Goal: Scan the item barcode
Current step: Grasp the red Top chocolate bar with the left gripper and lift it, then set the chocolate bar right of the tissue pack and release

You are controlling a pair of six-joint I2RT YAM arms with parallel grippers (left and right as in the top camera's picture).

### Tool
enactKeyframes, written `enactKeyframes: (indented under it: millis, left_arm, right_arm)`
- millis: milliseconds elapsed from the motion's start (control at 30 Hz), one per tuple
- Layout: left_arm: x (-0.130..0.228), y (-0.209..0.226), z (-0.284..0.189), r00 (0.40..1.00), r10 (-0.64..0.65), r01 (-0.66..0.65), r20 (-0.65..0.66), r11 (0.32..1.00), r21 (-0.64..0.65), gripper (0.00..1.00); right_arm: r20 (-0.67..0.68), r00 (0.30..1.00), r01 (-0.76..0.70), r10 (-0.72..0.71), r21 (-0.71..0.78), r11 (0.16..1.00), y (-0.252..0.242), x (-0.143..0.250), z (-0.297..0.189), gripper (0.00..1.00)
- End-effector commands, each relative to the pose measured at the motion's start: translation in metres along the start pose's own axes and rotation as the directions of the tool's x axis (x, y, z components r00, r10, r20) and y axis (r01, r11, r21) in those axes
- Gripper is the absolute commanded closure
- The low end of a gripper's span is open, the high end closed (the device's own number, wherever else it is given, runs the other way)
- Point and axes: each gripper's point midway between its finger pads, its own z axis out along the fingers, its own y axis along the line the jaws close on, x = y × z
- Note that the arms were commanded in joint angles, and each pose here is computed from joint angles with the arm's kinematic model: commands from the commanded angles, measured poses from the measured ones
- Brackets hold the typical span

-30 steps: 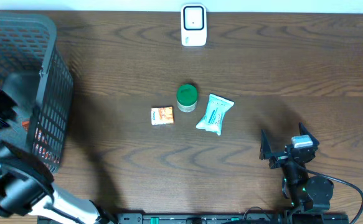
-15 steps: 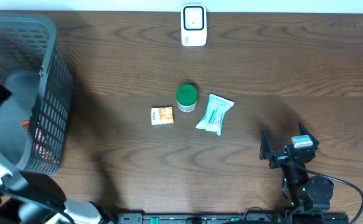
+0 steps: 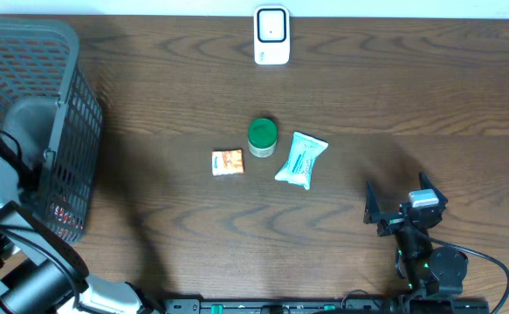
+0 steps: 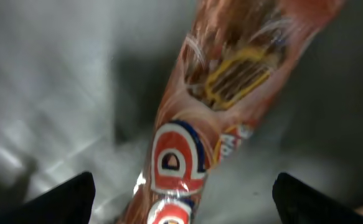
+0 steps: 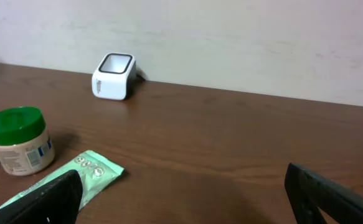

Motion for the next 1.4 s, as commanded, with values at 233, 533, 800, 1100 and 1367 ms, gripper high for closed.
enactKeyframes:
  millis: [233, 533, 800, 1100, 1367]
  left_arm:
    - [0.023, 0.007, 0.035, 1.0, 0.008, -0.008, -0.009, 1.0, -0.014, 0.42]
    - [0.007, 0.015, 0.019, 1.0, 0.004, -0.003, 0.031, 0.998, -0.061, 0.92]
    - [-0.069, -0.001, -0.149, 0.935, -0.015, 0.01, 0.355, 1.0, 0.016, 0.92]
    - [-0.045, -0.054, -0.306, 0.788, -0.233, -0.068, 0.57, 0.888, 0.456, 0.93]
    - [0.041, -0.164, -0.326, 0.879, 0.046, -0.388, 0.475, 0.648, 0.656, 0.93]
  right_arm:
    - [-0.003, 1.0, -0.012, 0.012, -0.011, 1.0, 0.003, 0.001, 0.0, 0.01]
    - [-0.003, 1.0, -0.012, 0.012, -0.011, 1.0, 0.003, 0.001, 0.0, 0.01]
    - [-0.003, 1.0, -0.012, 0.012, -0.011, 1.0, 0.003, 0.001, 0.0, 0.01]
    - [-0.003, 1.0, -0.012, 0.012, -0.011, 1.0, 0.003, 0.001, 0.0, 0.01]
    - [-0.003, 1.0, -0.012, 0.012, -0.011, 1.0, 0.003, 0.001, 0.0, 0.01]
